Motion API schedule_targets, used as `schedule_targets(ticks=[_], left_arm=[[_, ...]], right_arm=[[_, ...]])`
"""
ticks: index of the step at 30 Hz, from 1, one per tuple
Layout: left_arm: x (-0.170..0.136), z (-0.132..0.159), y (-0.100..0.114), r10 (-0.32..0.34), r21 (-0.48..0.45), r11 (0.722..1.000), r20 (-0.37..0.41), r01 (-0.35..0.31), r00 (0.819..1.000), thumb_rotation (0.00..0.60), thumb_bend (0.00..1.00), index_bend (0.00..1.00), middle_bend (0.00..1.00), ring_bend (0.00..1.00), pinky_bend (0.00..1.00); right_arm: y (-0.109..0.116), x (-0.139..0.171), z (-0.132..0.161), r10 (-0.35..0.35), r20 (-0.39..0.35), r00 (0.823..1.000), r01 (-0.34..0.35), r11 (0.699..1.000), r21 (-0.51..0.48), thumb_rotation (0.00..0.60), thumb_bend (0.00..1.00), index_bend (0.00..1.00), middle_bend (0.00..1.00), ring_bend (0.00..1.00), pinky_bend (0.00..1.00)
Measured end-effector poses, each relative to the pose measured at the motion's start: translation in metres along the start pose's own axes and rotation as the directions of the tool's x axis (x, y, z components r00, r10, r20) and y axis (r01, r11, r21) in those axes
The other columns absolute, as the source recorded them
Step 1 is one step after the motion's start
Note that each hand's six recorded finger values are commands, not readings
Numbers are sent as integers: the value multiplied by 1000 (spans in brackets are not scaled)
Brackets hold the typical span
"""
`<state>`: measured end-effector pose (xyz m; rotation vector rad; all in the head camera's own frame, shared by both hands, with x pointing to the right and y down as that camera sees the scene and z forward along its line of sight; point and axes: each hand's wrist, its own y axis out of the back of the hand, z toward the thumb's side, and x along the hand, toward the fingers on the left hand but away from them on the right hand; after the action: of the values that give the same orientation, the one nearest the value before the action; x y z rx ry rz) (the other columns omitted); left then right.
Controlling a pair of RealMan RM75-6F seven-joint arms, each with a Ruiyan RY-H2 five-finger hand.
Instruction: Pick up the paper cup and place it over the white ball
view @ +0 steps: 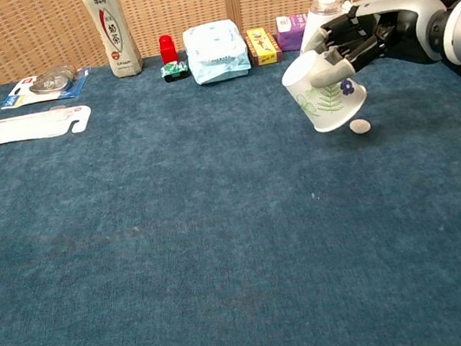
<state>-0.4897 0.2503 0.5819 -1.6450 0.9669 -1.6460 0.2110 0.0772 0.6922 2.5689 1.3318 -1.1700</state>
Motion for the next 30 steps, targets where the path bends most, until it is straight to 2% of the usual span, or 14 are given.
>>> schedule_targets(ticks=[15,30], left_arm=[[0,1,5,7,8,1000,0,-7,1000,558,230,374,382,245,276],[-3,0,7,10,8,1000,-5,-10,1000,553,229,374,382,245,276]], right_arm=[[10,-13,-29,-49,24,998,51,996,-75,581,259,492,269,267,149],[13,-17,-60,-68,57,996,71,995,-64,577,260,471,261,256,123]])
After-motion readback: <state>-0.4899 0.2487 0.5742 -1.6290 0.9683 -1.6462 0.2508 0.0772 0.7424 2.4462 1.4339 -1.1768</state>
